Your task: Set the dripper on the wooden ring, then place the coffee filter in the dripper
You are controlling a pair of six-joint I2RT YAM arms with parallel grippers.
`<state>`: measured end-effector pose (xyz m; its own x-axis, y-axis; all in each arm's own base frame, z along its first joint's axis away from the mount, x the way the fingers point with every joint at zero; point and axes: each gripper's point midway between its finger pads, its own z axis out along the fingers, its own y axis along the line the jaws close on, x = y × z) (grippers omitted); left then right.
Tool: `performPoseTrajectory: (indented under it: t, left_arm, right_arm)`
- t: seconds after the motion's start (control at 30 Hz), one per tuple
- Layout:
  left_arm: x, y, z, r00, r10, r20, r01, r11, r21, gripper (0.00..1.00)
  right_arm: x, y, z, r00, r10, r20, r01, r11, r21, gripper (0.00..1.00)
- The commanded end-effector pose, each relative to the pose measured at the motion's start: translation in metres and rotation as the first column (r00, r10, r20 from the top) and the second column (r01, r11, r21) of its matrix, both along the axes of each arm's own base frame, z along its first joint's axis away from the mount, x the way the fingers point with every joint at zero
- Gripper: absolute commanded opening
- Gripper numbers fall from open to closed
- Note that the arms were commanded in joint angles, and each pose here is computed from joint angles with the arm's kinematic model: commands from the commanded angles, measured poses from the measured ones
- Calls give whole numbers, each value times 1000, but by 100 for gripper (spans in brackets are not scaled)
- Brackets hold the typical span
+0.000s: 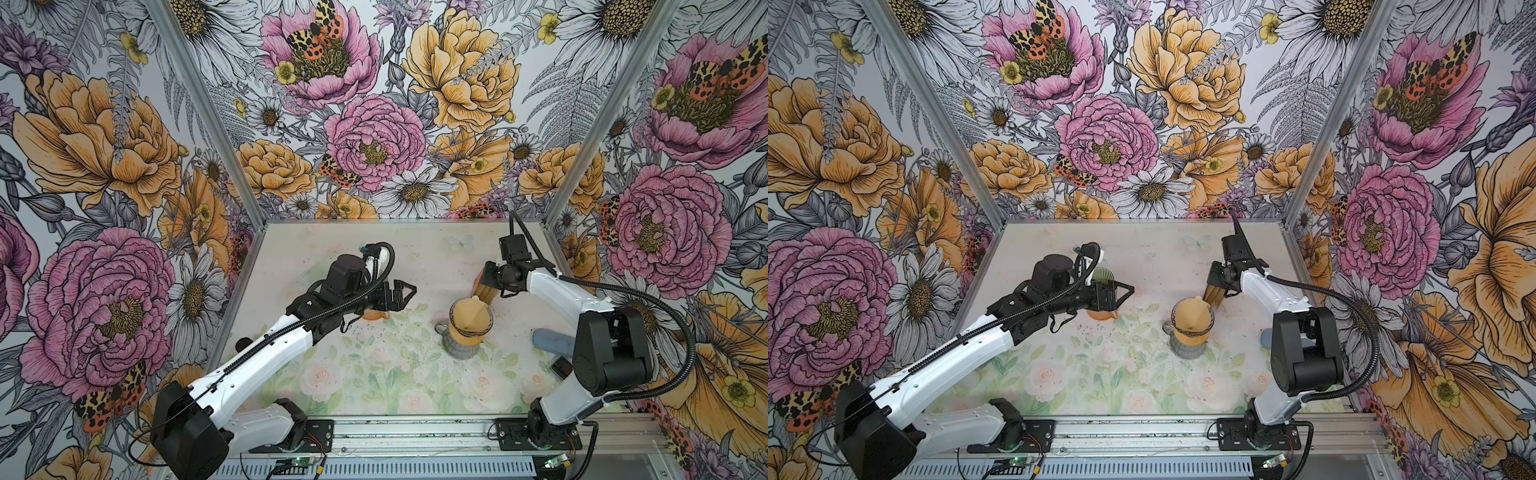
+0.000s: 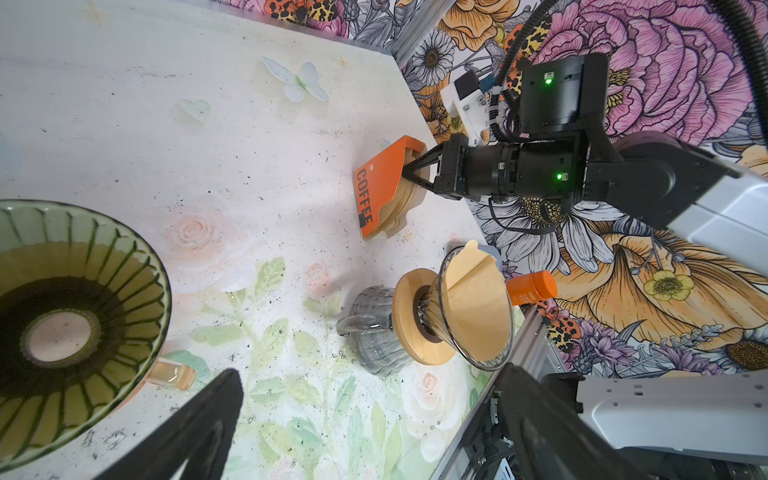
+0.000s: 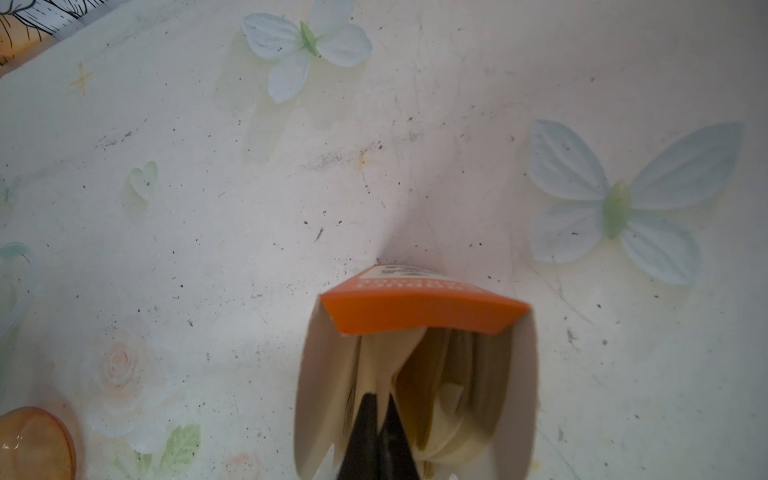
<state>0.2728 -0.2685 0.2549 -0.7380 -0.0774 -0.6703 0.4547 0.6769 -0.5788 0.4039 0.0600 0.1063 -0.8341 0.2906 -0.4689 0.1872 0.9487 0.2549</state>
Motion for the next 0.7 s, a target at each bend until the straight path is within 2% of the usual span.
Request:
performPoseTrajectory:
  t: [0.0, 0.5, 0.67]
  left_arm:
    - [1, 6, -6, 1000, 25, -13, -24, 1000, 13, 99]
    - [-2, 11, -2, 999, 34, -2, -34, 999, 7, 99]
    - [-2, 11, -4, 999, 36, -6, -36, 999, 7, 99]
  right_arm:
    - [0, 6, 15, 999, 22, 41, -22, 1000, 4, 2]
    - [-14, 7, 48, 994, 23, 109, -24, 1000, 5, 2]
    - [-13, 8, 34, 997, 27, 72, -28, 1000, 4, 2]
